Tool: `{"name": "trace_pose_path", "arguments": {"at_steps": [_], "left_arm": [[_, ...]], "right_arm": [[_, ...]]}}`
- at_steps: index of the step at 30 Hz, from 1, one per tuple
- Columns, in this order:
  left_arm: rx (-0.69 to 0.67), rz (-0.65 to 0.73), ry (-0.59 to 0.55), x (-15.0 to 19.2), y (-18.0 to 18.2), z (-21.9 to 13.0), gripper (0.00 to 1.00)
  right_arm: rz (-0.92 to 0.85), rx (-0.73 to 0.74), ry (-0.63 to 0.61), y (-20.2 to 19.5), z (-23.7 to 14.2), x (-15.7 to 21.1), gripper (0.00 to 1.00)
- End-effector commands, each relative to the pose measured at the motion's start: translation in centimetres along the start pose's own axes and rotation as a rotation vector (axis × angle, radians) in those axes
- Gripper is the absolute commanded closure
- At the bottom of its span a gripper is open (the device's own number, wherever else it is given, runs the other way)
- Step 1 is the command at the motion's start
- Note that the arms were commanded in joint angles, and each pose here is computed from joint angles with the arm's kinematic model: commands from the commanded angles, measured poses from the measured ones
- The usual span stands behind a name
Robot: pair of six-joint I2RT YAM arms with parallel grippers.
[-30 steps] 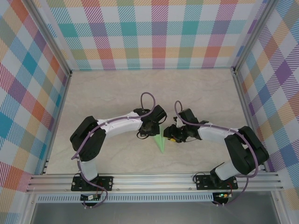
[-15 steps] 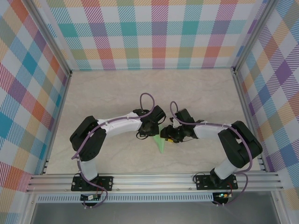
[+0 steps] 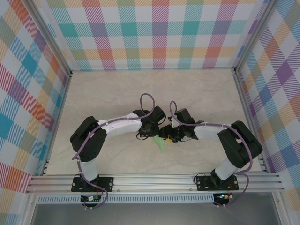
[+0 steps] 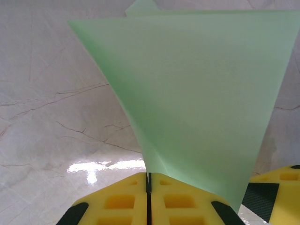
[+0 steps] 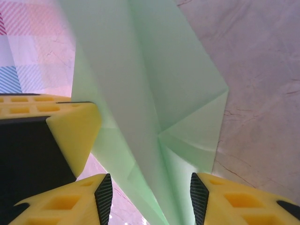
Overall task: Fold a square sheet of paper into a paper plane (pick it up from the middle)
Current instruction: Move a paper plane to the center of the table.
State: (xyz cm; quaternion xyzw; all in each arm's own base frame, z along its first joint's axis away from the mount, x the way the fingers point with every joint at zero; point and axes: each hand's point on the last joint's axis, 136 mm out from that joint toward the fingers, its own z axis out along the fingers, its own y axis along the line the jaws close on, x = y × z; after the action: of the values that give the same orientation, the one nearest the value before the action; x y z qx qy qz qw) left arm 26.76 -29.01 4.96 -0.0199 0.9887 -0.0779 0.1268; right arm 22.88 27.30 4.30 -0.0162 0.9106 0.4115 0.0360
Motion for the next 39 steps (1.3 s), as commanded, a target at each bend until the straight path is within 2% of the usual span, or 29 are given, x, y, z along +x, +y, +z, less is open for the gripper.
{"name": "trace_pose_path", "arguments": {"at_steps": [1, 6, 13, 18, 22, 25, 30, 39], "left_arm": [[0.004, -0.009, -0.007, -0.3, 0.2, -0.3, 0.92], [0.002, -0.010, -0.003, -0.3, 0.2, -0.2, 0.92], [-0.012, -0.005, -0.004, -0.2, 0.6, -0.4, 0.92], [-0.010, -0.006, -0.002, -0.1, 0.6, -0.3, 0.92], [-0.004, -0.011, -0.004, -0.2, 0.4, -0.3, 0.92], [-0.006, -0.011, 0.001, -0.1, 0.5, -0.2, 0.92], [-0.013, -0.010, 0.001, 0.0, 0.7, -0.3, 0.92], [-0.013, -0.012, 0.001, -0.1, 0.7, -0.2, 0.92]], "right_arm": [[-0.088, -0.046, 0.008, 1.0, 0.0, 0.5, 0.50], [-0.114, -0.049, 0.010, 0.9, 0.1, 0.6, 0.50], [-0.149, 0.082, -0.056, -0.4, -1.1, -0.4, 0.46], [-0.177, 0.035, -0.018, 0.4, -0.4, -0.3, 0.38], [-0.185, 0.000, 0.012, 0.8, 0.5, 0.0, 0.37], [-0.203, -0.040, 0.027, 1.6, 0.9, 0.1, 0.39], [-0.204, -0.012, 0.021, 1.1, 0.9, 0.2, 0.45], [-0.213, 0.056, 0.016, 0.4, 0.7, 0.6, 0.62]]}}
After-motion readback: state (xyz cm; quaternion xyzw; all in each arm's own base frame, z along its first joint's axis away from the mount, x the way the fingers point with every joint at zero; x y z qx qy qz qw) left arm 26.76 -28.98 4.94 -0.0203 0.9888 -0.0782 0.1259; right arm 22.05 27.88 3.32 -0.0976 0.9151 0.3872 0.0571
